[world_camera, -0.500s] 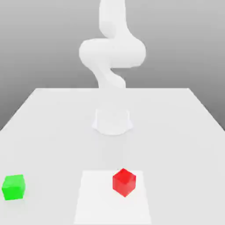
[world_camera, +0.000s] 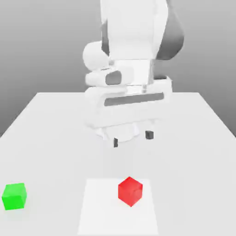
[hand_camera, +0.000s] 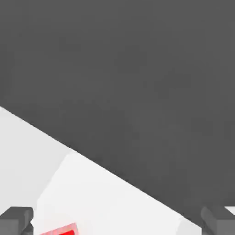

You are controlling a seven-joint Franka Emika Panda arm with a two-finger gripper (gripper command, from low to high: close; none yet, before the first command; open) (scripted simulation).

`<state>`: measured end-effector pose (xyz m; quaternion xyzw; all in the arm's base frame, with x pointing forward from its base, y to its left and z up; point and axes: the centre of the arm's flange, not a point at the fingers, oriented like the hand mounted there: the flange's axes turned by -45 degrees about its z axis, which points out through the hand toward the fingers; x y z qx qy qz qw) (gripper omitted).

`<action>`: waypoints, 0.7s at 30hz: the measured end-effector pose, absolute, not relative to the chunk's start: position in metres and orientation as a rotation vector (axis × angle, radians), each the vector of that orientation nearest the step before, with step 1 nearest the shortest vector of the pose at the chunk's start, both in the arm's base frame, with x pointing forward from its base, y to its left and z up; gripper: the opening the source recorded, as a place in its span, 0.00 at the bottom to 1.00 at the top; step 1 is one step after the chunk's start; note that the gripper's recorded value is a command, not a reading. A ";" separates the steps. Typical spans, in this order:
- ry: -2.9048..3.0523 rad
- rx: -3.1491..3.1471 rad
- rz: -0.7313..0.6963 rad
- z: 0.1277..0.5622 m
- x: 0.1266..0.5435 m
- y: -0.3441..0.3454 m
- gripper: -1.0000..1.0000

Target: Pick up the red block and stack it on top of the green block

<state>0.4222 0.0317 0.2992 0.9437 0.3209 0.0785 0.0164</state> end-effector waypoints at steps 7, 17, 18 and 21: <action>1.254 2.879 0.005 0.186 0.383 0.036 0.50; 1.258 2.878 -0.003 0.144 0.380 0.035 0.00; 1.258 2.879 -0.002 0.147 0.380 0.035 0.00; 1.259 2.878 -0.002 0.170 0.382 0.035 0.00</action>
